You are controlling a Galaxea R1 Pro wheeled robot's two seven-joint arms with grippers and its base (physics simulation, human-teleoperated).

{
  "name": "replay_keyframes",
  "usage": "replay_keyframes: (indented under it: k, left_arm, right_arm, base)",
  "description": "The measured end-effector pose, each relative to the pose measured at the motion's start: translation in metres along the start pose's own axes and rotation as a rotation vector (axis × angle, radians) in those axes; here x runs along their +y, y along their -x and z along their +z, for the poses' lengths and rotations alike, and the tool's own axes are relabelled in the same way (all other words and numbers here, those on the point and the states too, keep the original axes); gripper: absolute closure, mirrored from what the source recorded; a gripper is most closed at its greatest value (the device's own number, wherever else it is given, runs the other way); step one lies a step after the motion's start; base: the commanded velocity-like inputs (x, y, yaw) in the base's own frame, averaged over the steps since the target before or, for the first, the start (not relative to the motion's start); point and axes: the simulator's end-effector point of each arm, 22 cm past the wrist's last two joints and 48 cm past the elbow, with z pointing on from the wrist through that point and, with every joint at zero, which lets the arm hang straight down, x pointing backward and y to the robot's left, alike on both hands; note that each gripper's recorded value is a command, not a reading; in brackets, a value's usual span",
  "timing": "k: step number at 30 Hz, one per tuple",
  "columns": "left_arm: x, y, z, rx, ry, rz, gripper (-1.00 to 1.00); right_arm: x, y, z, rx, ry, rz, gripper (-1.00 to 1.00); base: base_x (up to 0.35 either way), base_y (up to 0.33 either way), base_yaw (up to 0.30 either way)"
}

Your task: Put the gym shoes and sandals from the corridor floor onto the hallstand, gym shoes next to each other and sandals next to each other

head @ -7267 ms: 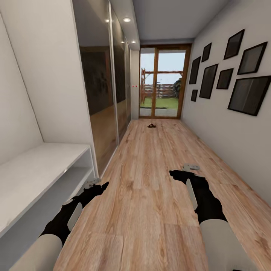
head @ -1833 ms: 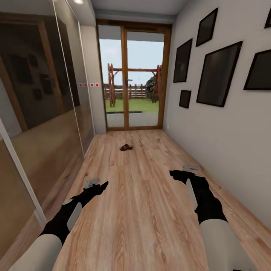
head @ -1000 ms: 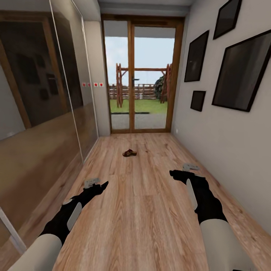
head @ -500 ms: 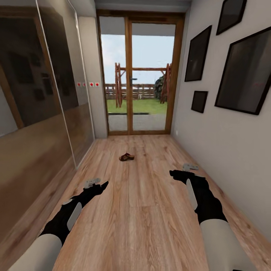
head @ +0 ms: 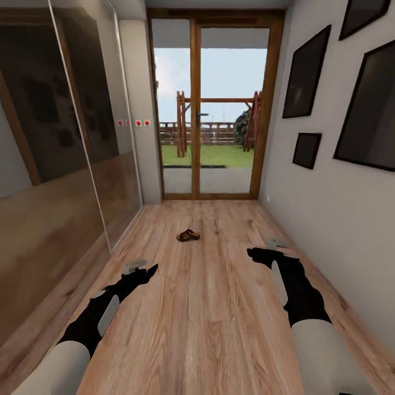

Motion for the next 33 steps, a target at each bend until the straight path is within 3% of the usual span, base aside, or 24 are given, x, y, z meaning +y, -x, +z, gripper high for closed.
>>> replay_keyframes:
  k: [13, 33]
  left_arm:
    - [0.0002, -0.0007, 0.0000, 0.001, 0.001, -0.001, -1.00]
    - [0.0000, -0.0008, 0.0001, 0.002, 0.000, 0.000, -1.00]
  right_arm:
    - [-0.0002, 0.0001, 0.0000, 0.000, 0.000, 0.001, -1.00]
    - [-0.0002, -0.0005, 0.0002, 0.001, 0.004, 0.001, -1.00]
  base:
    - [0.349, -0.120, 0.263]
    - [0.349, -0.125, 0.014]
